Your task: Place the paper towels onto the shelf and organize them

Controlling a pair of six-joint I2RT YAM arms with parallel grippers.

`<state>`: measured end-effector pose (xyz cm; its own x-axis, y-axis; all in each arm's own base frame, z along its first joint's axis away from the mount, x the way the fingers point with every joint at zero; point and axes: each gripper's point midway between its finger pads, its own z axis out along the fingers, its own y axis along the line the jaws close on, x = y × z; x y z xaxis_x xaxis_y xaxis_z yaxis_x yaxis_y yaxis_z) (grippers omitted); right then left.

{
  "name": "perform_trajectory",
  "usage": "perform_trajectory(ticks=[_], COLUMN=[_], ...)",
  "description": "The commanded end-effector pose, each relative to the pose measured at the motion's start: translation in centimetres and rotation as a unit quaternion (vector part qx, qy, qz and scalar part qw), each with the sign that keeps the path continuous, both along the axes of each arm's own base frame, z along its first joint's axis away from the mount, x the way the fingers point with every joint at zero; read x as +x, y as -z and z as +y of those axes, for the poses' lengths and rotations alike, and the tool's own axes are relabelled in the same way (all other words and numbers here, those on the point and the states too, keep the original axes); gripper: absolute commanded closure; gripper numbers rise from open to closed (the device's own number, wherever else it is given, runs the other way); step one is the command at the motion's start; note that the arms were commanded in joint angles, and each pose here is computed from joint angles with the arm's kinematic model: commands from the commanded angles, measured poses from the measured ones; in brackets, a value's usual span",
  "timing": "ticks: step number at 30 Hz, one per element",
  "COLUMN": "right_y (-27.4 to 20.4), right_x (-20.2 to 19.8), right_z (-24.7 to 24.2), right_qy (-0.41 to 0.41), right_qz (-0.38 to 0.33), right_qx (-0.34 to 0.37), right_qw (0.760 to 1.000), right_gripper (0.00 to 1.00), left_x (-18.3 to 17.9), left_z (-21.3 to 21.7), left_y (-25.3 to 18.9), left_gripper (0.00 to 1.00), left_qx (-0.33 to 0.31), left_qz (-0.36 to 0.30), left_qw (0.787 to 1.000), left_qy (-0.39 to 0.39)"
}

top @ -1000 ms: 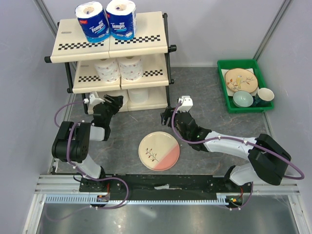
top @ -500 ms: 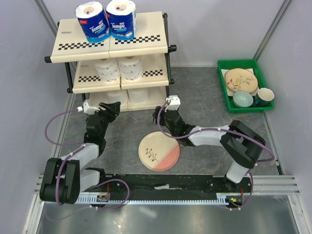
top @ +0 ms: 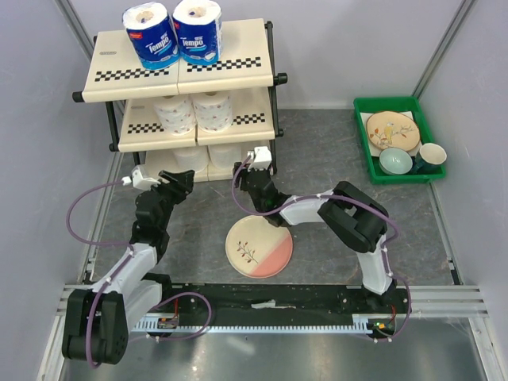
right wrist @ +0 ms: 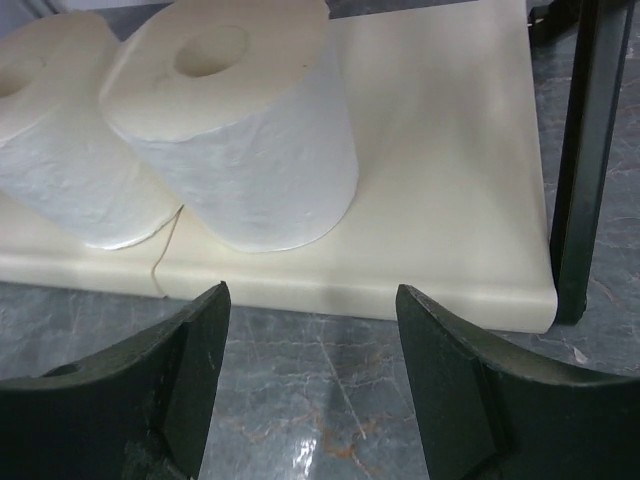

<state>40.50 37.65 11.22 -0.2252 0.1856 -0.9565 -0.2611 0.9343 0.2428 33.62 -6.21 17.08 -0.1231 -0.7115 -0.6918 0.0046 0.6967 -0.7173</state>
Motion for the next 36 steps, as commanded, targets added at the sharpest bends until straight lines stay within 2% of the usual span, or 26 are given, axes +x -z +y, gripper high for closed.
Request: perform_trajectory(ticks=[1, 7, 14, 22, 28, 36], right_y=[-1.6, -1.8, -1.8, -0.5, -0.7, -1.0], right_x=[2.0, 3.6, 5.3, 6.3, 7.2, 7.8], right_z=[-0.3, -1.0, -1.0, -3.0, -3.5, -2.0], right_qy=[0.059, 0.118, 0.134, 0.176, 0.177, 0.136], right_qz=[-0.043, -0.055, -0.091, -0.086, -0.103, -0.125], right_qx=[0.027, 0.028, 0.011, -0.02, -0.044, -0.055], right_qw=[0.997, 0.991, 0.987, 0.98, 0.978, 0.981], right_gripper=[0.26, 0.3, 0.28, 0.27, 0.25, 0.23], left_x=[0.2, -0.1, -0.1, -0.1, 0.0, 0.0], left_z=[0.1, 0.2, 0.4, 0.6, 0.6, 0.6], left_y=[-1.4, -1.7, -2.0, -2.0, -2.0, -2.0], left_gripper=[0.33, 0.33, 0.33, 0.32, 0.32, 0.32], left_qx=[0.023, 0.028, 0.035, 0.039, 0.04, 0.038], left_qz=[-0.015, -0.019, -0.021, -0.022, -0.021, -0.021], left_qw=[1.0, 0.999, 0.999, 0.999, 0.999, 0.999], left_qy=[0.002, 0.0, -0.004, -0.007, -0.008, -0.008])
